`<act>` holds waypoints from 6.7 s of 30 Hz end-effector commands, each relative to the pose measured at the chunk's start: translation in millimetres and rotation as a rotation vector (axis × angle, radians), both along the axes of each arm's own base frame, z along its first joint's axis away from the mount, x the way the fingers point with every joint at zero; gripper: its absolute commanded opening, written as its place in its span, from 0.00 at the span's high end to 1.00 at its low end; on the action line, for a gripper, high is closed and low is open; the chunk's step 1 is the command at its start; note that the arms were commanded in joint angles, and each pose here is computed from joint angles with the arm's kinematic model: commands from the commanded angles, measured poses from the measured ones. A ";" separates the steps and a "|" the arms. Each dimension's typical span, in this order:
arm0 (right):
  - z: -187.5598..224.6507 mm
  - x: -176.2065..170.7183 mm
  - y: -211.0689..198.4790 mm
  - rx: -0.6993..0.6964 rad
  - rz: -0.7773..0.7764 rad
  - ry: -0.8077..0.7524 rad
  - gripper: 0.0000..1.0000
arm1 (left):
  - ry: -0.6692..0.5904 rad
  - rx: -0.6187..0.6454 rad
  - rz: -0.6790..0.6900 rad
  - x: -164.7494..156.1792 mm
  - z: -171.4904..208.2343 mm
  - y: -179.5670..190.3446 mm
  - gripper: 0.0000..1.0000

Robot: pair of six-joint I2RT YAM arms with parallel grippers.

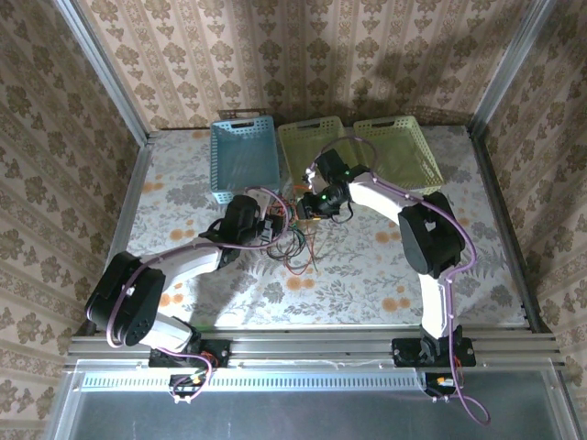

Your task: Untangle the cables

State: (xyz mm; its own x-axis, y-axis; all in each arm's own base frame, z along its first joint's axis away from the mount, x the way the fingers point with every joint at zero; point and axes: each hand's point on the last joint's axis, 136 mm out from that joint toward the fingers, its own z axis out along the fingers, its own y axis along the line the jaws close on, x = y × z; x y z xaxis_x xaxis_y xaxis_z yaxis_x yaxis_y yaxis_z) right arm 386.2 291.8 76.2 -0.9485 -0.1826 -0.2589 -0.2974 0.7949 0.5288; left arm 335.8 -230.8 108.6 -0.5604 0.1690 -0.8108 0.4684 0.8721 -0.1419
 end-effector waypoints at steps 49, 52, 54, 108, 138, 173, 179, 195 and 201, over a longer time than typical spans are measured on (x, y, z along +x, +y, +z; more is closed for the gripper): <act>261.3 -48.7 -324.1 -0.034 -1.152 -0.946 1.00 | 0.266 0.335 0.048 -7.9 -130.1 5.8 0.51; 282.8 -46.5 -329.5 -0.015 -1.161 -1.010 1.00 | 0.263 0.329 0.055 -10.3 -129.8 9.2 0.50; 292.1 -37.5 -325.9 -0.001 -1.128 -1.020 1.00 | 0.247 0.310 0.044 -11.5 -127.2 7.3 0.49; 2.8 58.4 -198.5 0.147 -0.751 0.077 1.00 | -0.101 -0.139 -0.165 11.0 29.7 -55.9 0.36; 68.0 9.7 -283.8 -0.251 -0.916 -0.278 0.52 | -0.056 -0.026 0.042 84.9 69.8 -85.6 0.23; -6.9 -55.2 -324.0 -0.212 -1.052 0.035 0.48 | 0.093 0.514 0.194 175.2 -16.1 -63.8 0.87; -17.8 -56.4 -326.1 -0.262 -1.009 0.073 0.50 | 0.043 0.554 0.184 182.7 -1.1 -57.8 0.57; 10.0 33.2 -329.7 -0.311 -0.904 -0.065 0.50 | -0.237 0.256 0.156 150.5 121.7 -74.2 0.25; 45.8 39.2 -324.3 -0.553 -0.829 -0.218 0.47 | -0.104 0.200 0.188 91.4 81.4 -37.8 0.24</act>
State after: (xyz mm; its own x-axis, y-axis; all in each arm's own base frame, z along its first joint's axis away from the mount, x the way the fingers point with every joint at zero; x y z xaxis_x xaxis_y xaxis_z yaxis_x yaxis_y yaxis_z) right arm 439.3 -25.3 110.8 -0.7435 0.4592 -0.4861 0.4185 0.8865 0.1974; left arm 444.7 -277.1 221.4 -0.4418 0.2780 -0.8530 0.3126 0.9389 0.1440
